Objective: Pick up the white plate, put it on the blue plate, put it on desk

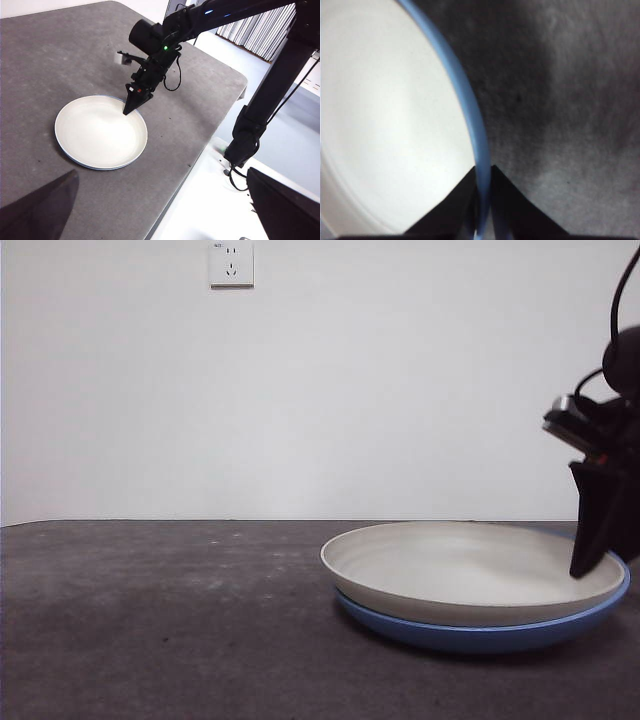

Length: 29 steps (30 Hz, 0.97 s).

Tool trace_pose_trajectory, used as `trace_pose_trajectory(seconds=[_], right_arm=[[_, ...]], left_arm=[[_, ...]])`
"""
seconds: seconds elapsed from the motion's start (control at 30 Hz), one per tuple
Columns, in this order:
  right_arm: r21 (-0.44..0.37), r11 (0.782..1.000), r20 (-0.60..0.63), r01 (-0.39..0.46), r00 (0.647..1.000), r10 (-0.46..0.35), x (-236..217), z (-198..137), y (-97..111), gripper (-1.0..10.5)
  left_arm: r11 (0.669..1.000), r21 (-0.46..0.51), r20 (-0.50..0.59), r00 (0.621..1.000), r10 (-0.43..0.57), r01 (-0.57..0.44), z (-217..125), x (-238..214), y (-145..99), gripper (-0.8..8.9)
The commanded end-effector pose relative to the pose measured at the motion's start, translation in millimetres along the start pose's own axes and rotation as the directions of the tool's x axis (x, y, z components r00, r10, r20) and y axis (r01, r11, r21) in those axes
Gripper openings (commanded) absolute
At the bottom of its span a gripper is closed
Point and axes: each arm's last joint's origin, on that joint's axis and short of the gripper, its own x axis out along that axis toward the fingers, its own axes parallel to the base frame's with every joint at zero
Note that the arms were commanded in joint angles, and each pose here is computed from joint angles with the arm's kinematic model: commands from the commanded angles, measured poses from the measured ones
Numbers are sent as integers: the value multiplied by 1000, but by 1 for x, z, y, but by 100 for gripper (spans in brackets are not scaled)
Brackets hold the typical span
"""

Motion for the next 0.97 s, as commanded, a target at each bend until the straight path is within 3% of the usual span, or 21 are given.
trace_pose_trajectory(seconds=[0.03, 0.5, 0.73, 0.97], right_arm=[[-7, 1000, 32, -22, 999, 22, -7, 9, 10, 9], [-50, 990, 30, -136, 990, 137, 16, 19, 76, 9], [-42, 988, -28, -146, 989, 145, 41, 27, 87, 9], [-14, 988, -80, -154, 985, 153, 62, 33, 85, 9]], left_arm=[[1000, 8, 14, 1000, -13, 13, 3, -1, -1, 604], [1000, 15, 14, 1000, -13, 13, 3, -1, -1, 604], [1000, 16, 14, 1000, -13, 13, 3, -1, -1, 604], [1000, 15, 13, 1000, -13, 13, 3, -1, -1, 604]])
